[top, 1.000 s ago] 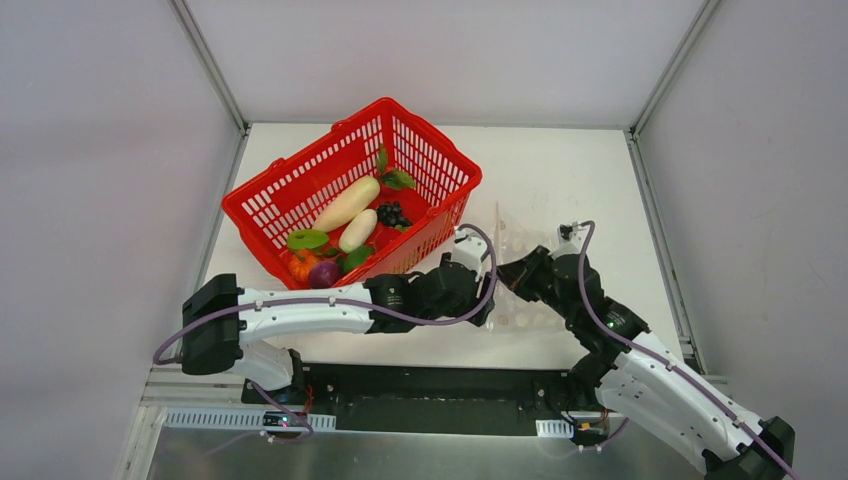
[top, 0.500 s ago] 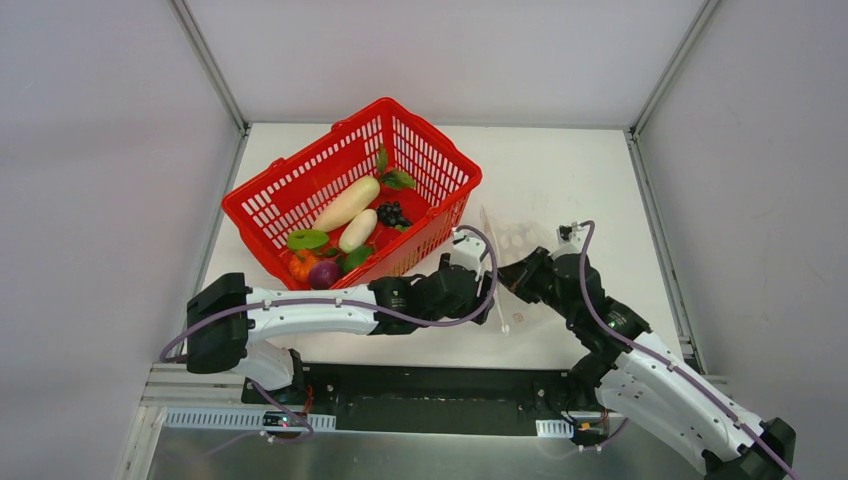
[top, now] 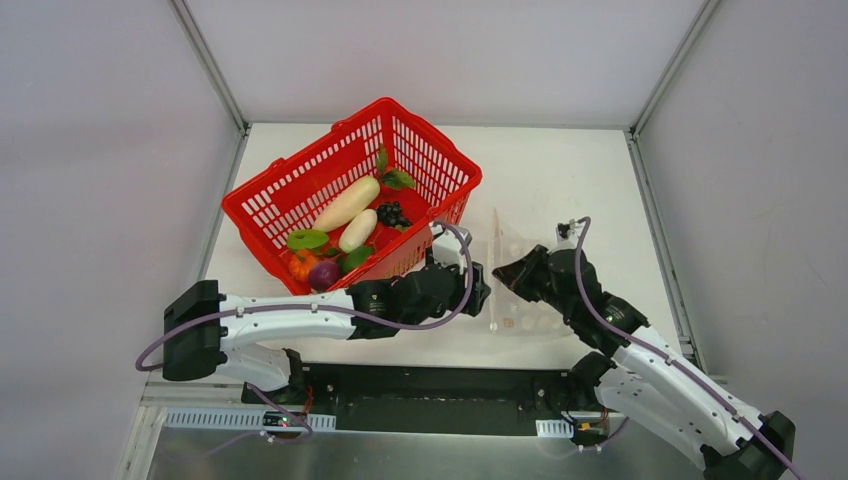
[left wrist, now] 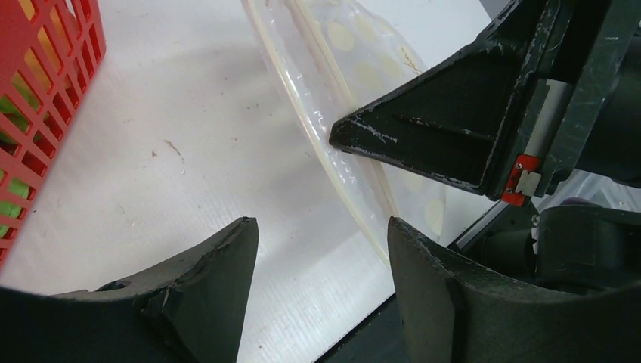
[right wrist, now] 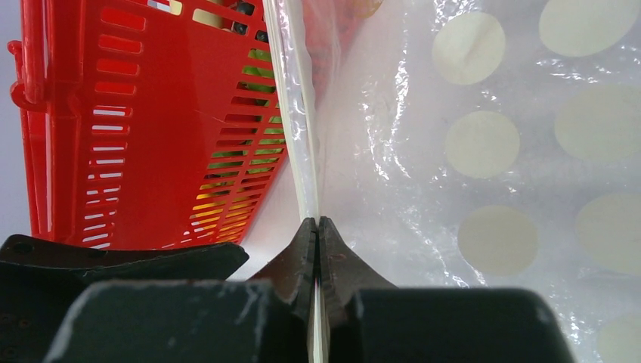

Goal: Place the food in the zip-top bag and seal the zipper
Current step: Open the zipper of the food storage bag at the center of the board.

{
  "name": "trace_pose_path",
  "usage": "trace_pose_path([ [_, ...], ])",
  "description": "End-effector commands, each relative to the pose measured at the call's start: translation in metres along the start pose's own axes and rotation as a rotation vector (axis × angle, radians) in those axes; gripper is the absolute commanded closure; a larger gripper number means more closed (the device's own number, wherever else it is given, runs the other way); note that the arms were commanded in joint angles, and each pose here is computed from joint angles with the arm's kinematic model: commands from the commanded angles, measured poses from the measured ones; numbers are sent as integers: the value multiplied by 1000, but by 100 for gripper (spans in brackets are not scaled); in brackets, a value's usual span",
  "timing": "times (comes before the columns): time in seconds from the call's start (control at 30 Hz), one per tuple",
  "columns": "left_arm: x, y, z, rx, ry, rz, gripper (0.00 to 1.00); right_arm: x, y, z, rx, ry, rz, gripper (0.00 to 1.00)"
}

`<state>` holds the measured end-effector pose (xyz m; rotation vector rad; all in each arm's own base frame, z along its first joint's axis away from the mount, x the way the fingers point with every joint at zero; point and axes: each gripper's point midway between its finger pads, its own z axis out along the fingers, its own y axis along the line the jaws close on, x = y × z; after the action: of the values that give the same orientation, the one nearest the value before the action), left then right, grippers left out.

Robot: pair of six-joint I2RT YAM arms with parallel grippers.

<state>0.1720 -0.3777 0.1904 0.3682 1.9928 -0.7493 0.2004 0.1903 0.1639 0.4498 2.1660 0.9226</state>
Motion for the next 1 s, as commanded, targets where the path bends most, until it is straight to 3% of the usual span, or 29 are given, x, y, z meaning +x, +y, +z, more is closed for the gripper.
trace_pose_path([
  [0.0, -11, -5, 5, 37, -48, -67, 36, -17, 21, -7, -50, -42, -9, 100],
  [0.37, 1, -7, 24, 62, 4, -104, 48, -22, 28, -14, -71, -58, 0, 100],
  [0.67, 0, -22, 32, 184, 3, -190, 44, -22, 32, -16, -81, -47, -11, 100],
  [0.97, 7, -6, 34, 121, 32, -187, 72, -26, 35, -21, -82, -56, -27, 100],
])
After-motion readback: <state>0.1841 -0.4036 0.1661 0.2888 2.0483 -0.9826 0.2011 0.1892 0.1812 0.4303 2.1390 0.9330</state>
